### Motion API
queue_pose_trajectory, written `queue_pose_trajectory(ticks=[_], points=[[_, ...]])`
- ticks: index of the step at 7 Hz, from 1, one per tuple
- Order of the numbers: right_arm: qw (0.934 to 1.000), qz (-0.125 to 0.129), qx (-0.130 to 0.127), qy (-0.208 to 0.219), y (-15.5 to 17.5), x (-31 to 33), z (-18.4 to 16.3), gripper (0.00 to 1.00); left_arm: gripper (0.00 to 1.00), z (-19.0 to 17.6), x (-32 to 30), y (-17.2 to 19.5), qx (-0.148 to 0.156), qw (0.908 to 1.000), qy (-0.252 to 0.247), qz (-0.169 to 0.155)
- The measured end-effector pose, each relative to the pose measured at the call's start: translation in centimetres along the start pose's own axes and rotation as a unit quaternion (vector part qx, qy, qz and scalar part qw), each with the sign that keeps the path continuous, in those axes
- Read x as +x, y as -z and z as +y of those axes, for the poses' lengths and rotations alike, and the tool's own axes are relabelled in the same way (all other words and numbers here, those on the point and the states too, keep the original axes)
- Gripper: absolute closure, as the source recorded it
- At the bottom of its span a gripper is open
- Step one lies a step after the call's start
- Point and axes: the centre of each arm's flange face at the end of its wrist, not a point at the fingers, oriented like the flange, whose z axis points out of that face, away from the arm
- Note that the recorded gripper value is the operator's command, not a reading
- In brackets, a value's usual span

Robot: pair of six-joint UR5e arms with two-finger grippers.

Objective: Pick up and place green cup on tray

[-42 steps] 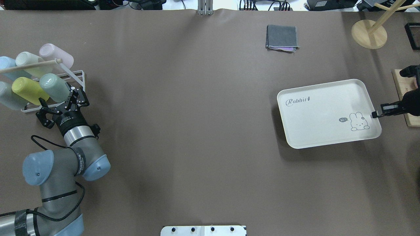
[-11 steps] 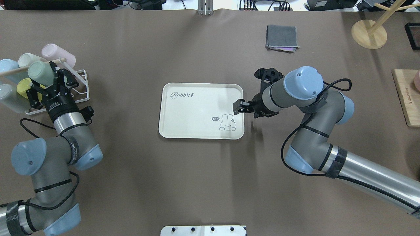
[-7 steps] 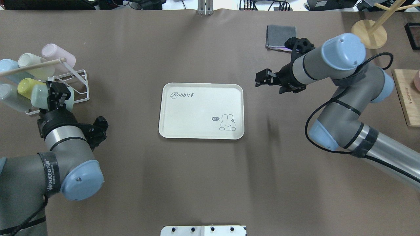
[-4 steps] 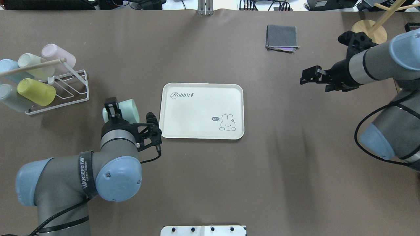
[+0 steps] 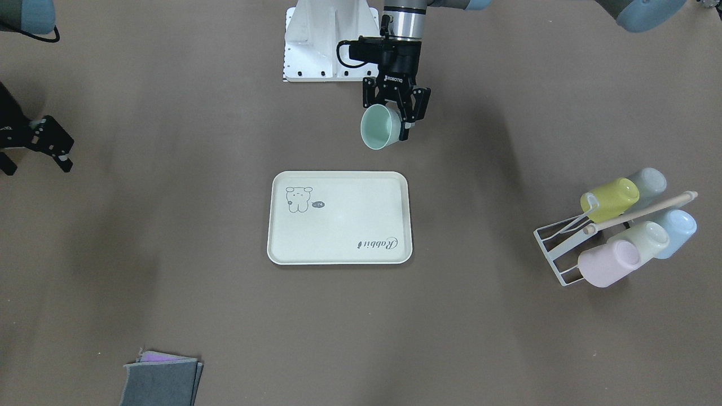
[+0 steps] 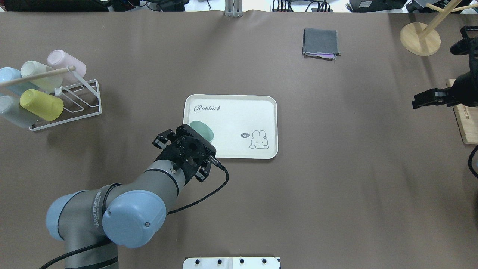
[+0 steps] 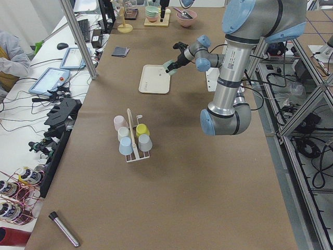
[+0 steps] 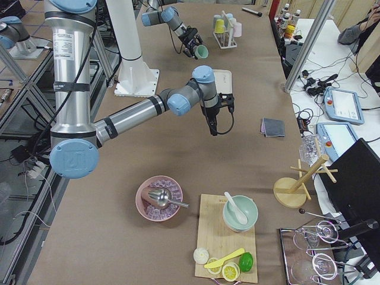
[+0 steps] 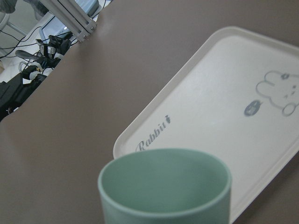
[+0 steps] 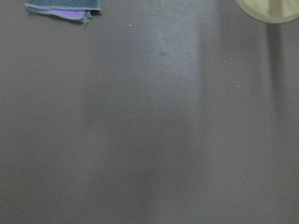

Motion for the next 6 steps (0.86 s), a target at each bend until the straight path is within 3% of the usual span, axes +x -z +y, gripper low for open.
queue_pose_trajectory(ticks=[1, 3, 6], points=[[0.9998, 0.004, -0.017, 0.004, 0.0, 3.1, 0.9, 0.00, 0.83, 0.4, 1.7, 0.5, 0.019, 0.9982, 0.052, 0.022], [0.9980, 0.014, -0.045, 0.043, 0.1, 10.6, 3.6, 0.00, 0.83, 0.9, 5.1, -1.0, 0.051, 0.9888, 0.139, 0.015], [0.9959, -0.034, -0.067, 0.050, 0.4, 25.6, 8.1, 0.00, 0.83, -0.4, 5.1, -4.9, 0.083, 0.9789, 0.186, -0.017]])
